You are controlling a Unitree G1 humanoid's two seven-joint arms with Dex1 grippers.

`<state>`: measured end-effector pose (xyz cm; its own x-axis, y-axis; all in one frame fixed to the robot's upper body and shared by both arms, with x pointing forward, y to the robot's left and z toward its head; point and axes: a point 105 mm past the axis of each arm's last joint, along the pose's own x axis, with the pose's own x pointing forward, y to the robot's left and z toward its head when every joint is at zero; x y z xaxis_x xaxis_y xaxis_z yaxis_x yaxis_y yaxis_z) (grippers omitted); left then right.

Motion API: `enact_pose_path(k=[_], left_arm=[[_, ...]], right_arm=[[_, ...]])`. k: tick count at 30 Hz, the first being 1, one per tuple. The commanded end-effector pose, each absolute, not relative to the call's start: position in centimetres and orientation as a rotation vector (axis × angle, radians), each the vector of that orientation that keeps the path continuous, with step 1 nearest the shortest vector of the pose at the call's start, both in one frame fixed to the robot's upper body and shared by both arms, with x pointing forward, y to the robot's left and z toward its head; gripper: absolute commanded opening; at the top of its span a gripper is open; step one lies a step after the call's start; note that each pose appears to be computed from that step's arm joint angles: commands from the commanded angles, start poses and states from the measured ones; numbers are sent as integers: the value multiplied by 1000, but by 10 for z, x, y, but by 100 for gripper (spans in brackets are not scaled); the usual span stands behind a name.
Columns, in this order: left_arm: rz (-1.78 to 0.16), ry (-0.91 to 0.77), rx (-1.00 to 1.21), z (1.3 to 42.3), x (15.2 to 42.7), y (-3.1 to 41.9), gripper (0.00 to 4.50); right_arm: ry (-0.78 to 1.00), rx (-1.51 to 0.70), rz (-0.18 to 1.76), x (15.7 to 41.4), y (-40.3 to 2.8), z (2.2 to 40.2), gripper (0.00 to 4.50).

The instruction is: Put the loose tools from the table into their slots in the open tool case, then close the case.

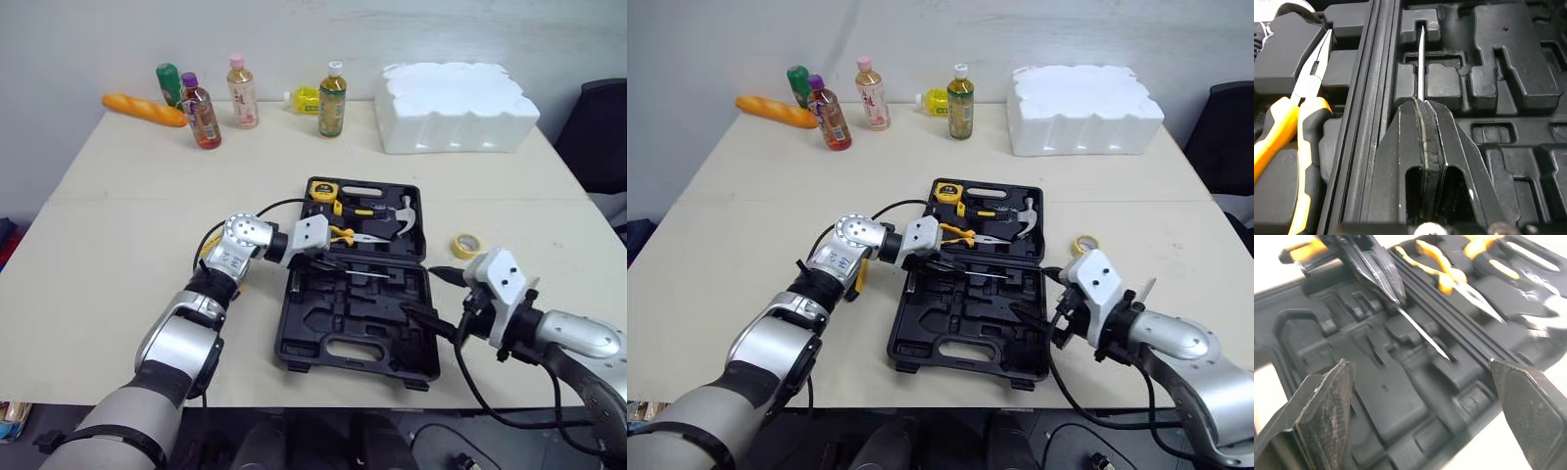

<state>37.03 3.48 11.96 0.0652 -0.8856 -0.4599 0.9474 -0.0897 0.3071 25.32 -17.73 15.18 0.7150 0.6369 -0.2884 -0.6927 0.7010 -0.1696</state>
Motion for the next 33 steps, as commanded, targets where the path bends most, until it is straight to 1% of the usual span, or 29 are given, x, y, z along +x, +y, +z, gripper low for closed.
enact_pose_path(k=[1,9,13,18,20,21,24,27,28,30,31,32,33], left_arm=[[-1496,327,711,78,368,58,1],[-1490,312,707,80,368,59,1],[-1507,270,621,94,367,57,1],[-1513,250,574,102,364,60,1],[-1523,223,512,114,364,61,1],[-1520,201,441,127,365,62,1],[-1501,119,271,168,361,83,95],[-1464,110,217,182,348,112,231],[-1406,117,201,182,342,131,275],[-1338,131,186,182,333,151,370],[-1261,133,164,182,332,167,421],[-1179,140,141,180,330,185,439],[-1119,145,126,179,328,198,439]], right_arm=[[176,-307,725,246,-192,165,450],[187,-298,695,233,-208,166,450],[192,-290,654,226,-218,167,450],[209,-278,624,217,-228,167,450],[216,-276,611,216,-231,167,450],[217,-274,600,216,-233,167,450],[229,-269,561,211,-243,167,450],[258,-261,517,200,-258,167,450],[273,-252,479,194,-269,167,450],[288,-243,439,187,-282,169,450],[300,-239,413,181,-291,170,450],[313,-237,383,174,-301,170,450],[323,-235,363,169,-308,171,450]])
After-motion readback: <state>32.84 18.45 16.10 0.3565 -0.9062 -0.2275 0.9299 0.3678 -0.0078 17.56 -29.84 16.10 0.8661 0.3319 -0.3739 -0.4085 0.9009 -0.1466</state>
